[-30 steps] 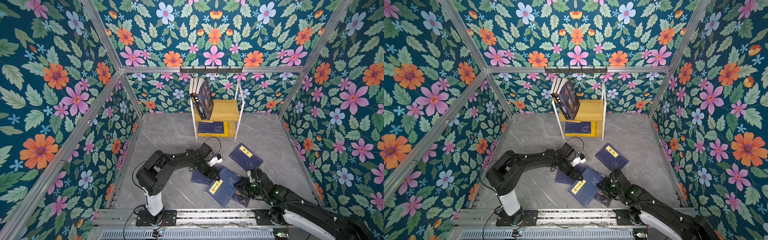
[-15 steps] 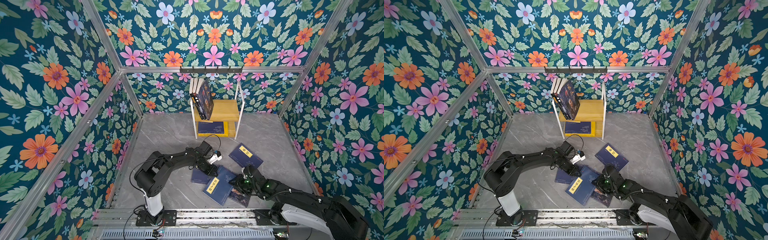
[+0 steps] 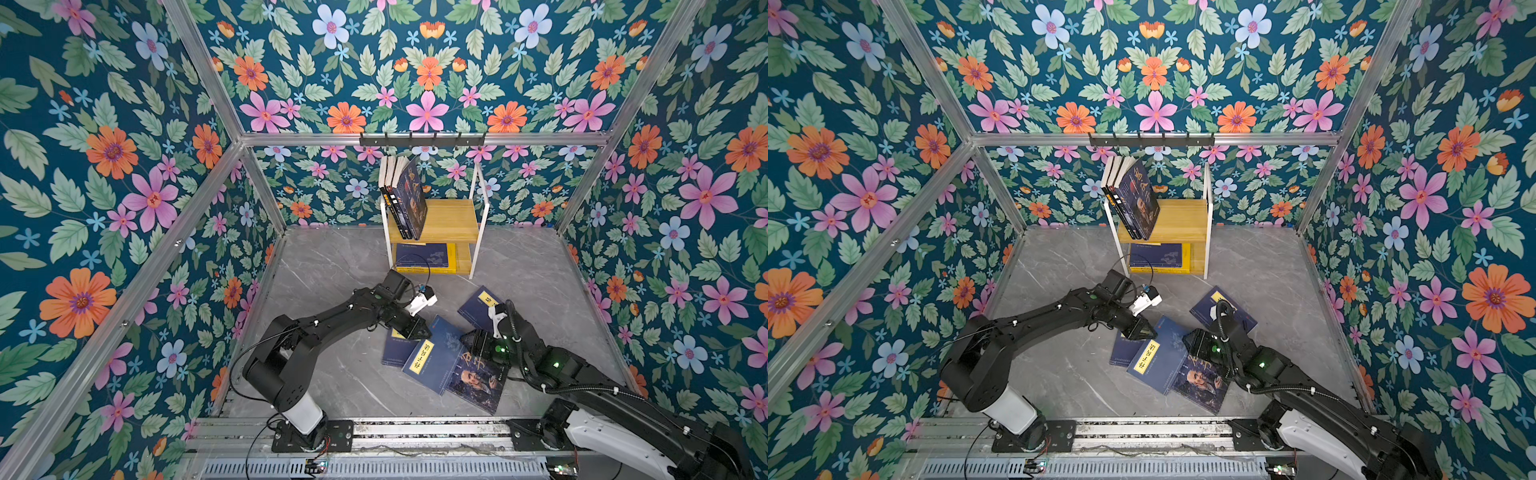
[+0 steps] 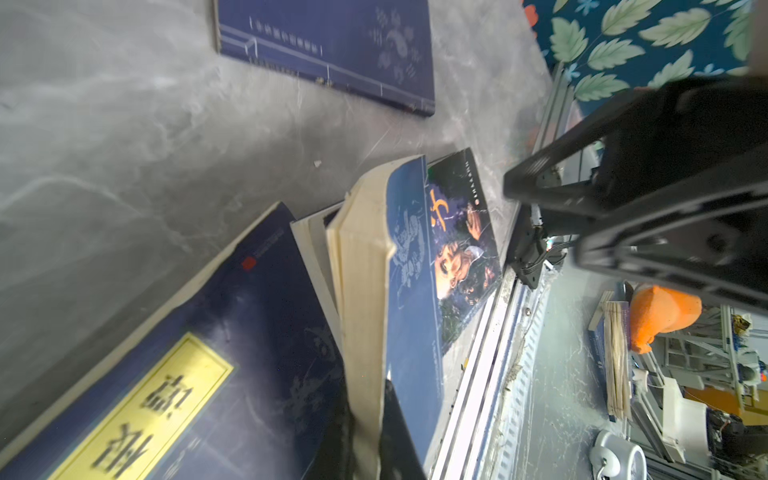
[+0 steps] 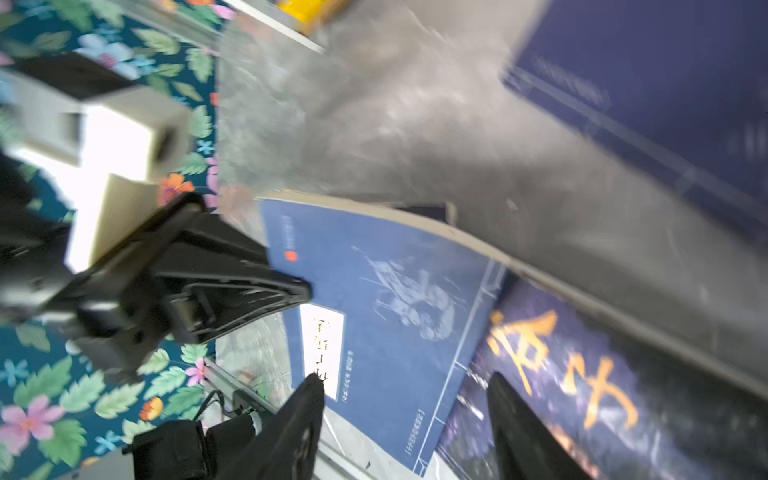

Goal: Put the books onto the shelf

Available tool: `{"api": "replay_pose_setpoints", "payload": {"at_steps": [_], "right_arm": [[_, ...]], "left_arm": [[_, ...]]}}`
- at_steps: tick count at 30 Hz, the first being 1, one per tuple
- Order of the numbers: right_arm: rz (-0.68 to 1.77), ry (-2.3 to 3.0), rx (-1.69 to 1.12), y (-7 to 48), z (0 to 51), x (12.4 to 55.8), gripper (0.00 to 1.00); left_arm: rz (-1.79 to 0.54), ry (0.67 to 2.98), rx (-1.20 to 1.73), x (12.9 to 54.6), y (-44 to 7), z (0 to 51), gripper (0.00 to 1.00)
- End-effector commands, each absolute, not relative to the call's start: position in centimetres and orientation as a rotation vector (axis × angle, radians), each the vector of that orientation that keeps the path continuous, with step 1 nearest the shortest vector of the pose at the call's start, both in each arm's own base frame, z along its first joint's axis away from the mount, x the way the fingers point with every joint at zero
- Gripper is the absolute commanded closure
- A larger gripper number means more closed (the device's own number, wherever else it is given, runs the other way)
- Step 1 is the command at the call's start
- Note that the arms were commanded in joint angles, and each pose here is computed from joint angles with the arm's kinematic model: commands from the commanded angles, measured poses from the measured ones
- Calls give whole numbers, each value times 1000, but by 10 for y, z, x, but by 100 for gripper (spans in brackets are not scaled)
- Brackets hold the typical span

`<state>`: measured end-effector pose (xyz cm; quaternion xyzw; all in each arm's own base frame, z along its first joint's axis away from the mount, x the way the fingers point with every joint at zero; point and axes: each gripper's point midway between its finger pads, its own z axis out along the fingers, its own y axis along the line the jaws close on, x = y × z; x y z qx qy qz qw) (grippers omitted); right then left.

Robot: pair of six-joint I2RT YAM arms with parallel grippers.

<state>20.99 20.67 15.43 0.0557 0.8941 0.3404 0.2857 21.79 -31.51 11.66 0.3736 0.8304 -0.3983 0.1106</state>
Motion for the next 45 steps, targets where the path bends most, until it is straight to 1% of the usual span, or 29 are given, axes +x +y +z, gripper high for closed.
{"api": "replay_pose_setpoints", "payload": {"at_steps": [1,8,11,13,18,20,22,23,27,31,35,43,44,45], "right_arm": [[708,2292,-218,207,173,222,34],[476,2000,-758,241,226,252,30],[372,1722,-1125,267,238,241,26],[248,1544,-1293,276,244,239,22],[-35,1238,-1608,283,235,238,19],[-223,1054,-1758,285,219,237,13],[-344,894,-1810,288,214,238,9],[-378,836,-1846,290,214,237,10],[-458,717,-1857,305,228,240,17],[-475,610,-1883,322,237,239,17],[-482,513,-1920,339,235,233,19],[-488,420,-1936,353,229,232,21],[-491,417,-1931,355,228,234,23],[-495,419,-1922,357,229,235,29]], "left_arm": [[-1227,2376,1121,216,-309,131,100],[-1287,2275,1008,237,-276,168,100],[-1311,2226,1026,237,-265,183,100],[-1295,2207,1051,237,-258,191,100],[-1201,2155,1142,243,-241,212,100],[-1162,2124,1155,250,-231,226,100],[-1135,2110,1199,249,-221,234,100],[-1126,2097,1235,246,-218,237,100],[-1097,2032,1373,233,-208,250,100],[-1122,2014,1441,223,-204,254,100],[-1140,2016,1441,226,-204,262,100],[-1226,1963,1425,221,-206,281,100],[-1241,1961,1417,221,-207,282,100],[-1252,1961,1410,221,-207,283,100]]}}
